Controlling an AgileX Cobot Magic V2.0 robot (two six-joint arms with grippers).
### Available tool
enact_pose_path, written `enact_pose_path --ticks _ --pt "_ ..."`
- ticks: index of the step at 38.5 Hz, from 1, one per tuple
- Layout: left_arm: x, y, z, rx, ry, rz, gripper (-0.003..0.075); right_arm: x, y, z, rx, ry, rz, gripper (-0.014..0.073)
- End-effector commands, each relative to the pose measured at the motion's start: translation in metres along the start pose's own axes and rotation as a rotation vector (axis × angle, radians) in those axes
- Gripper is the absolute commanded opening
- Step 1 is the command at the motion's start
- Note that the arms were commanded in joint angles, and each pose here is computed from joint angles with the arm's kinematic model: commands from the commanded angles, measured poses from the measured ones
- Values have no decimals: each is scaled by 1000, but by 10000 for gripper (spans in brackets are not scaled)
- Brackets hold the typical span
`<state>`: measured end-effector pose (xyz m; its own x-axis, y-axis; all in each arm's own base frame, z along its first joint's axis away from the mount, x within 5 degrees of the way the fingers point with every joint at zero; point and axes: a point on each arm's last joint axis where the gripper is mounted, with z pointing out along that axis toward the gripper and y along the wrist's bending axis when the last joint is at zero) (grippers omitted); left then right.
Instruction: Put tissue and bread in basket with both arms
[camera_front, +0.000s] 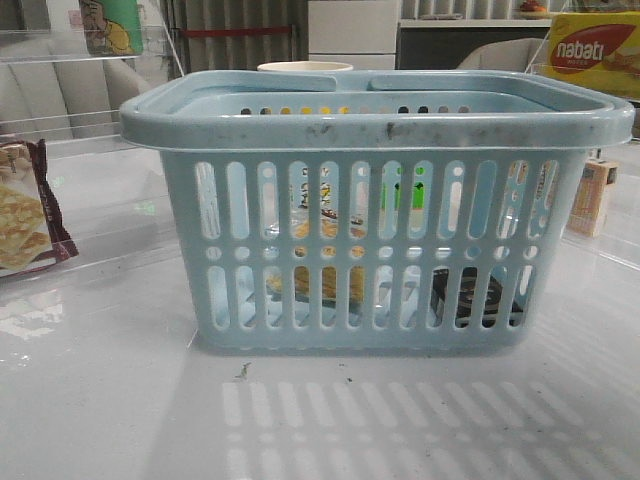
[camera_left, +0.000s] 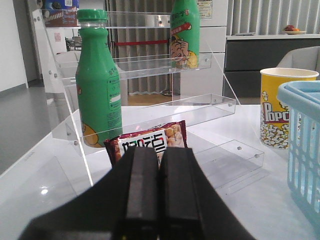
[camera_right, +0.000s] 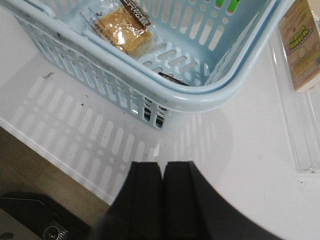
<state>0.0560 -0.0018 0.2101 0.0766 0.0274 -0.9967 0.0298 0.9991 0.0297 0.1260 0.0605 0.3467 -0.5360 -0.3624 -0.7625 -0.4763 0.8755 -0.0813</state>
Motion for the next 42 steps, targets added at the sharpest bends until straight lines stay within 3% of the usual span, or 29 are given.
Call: enact_pose_path --ticks 1,15,22,30,42 --pt "-9 1 -2 -6 -107 -19 92 -11 -2 -7 17 -86 -17 56" --pt "-9 1 -2 -6 -107 -19 92 -8 -4 -13 36 -110 -15 56" --pt "-9 1 -2 -6 -107 -19 92 5 -17 -29 159 -321 47 56" --pt "-9 1 -2 -6 -107 -19 92 52 -22 -32 332 -546 96 56" --pt "-9 1 -2 -6 -107 -19 92 132 -12 -5 491 -714 127 56"
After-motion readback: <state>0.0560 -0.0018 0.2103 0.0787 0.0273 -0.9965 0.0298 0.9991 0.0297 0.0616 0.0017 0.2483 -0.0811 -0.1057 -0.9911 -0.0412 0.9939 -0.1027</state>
